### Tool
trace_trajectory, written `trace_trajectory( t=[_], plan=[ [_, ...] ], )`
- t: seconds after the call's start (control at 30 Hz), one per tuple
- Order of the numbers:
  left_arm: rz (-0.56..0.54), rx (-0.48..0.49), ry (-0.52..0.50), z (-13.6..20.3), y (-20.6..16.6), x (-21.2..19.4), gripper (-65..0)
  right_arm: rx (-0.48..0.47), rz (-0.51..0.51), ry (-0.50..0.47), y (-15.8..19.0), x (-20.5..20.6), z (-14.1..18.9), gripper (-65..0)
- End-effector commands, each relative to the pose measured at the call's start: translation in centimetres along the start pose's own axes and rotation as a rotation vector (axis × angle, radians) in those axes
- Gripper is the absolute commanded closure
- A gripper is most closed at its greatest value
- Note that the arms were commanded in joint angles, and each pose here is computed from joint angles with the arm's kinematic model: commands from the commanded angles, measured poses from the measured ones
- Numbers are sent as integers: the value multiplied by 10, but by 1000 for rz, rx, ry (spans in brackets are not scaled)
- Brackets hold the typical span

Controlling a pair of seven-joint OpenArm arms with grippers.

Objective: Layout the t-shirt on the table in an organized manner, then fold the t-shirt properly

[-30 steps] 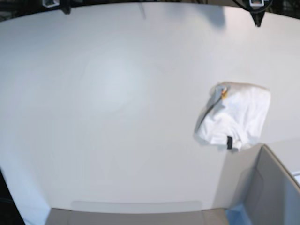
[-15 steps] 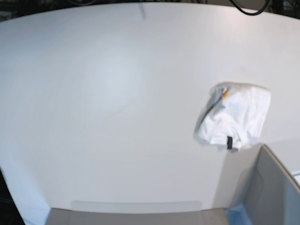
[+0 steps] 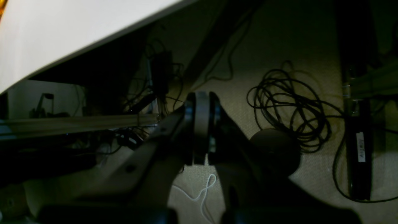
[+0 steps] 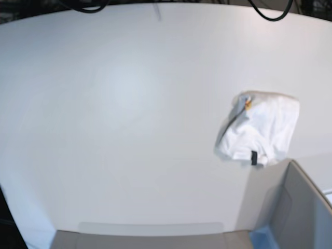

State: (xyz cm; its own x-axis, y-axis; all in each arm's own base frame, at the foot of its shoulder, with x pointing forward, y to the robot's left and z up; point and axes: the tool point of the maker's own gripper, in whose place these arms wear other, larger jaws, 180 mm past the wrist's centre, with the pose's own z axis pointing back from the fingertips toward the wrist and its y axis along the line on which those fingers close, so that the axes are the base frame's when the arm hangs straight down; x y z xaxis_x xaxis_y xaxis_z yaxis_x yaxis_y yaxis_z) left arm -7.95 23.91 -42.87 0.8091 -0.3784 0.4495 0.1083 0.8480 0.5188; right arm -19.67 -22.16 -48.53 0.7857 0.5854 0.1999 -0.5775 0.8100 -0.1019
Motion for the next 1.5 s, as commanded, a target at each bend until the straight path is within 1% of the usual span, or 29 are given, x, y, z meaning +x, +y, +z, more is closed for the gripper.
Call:
trace_trajectory(
  t=[0.0,0.13,0.23,0.37,0.47,0.53,0.6,0.77,0.9,0.97,1.0,1.07,1.2,1.33,1.47],
  plan=[
    [-21,-13,10,7,-4,-7,0,19,15,53,9,-20,5,0],
    [-56,-17,33,-4,-9,-21,0,-21,72,108,-9,-39,-18,0],
    [-34,5,94,-11,-16,-39,0,-24,119,115,-17,-40,-33,0],
    [-39,36,163,-25,-14,-62,0,-32,184,113,-31,-35,-54,0],
    [-49,28,198,-37,-22,-74,0,-56,228,134,-46,-35,-72,0],
    [-67,10,220,-46,-32,-81,0,-69,244,163,-63,-36,-87,0],
    [-66,-8,247,-54,-48,-85,0,-63,235,194,-73,-36,-100,0],
    [-56,-4,452,-68,-70,-113,0,-82,220,234,-101,-27,-123,0],
    [-22,-105,556,-71,-104,-128,0,-137,195,324,-122,-16,-138,0],
    [-7,-148,593,-71,-117,-135,0,-144,181,337,-122,-9,-144,0],
    [4,-163,602,-75,-122,-134,0,-150,179,332,-125,-5,-146,0],
    [23,-167,627,-81,-125,-135,0,-115,159,315,-117,6,-154,0],
    [53,-118,654,-97,-117,-132,0,-26,132,290,-100,24,-165,0],
    [56,-97,658,-107,-112,-129,0,-37,128,275,-106,33,-169,0],
    [60,-84,649,-120,-111,-119,0,-34,127,268,-103,36,-170,0]
  ],
)
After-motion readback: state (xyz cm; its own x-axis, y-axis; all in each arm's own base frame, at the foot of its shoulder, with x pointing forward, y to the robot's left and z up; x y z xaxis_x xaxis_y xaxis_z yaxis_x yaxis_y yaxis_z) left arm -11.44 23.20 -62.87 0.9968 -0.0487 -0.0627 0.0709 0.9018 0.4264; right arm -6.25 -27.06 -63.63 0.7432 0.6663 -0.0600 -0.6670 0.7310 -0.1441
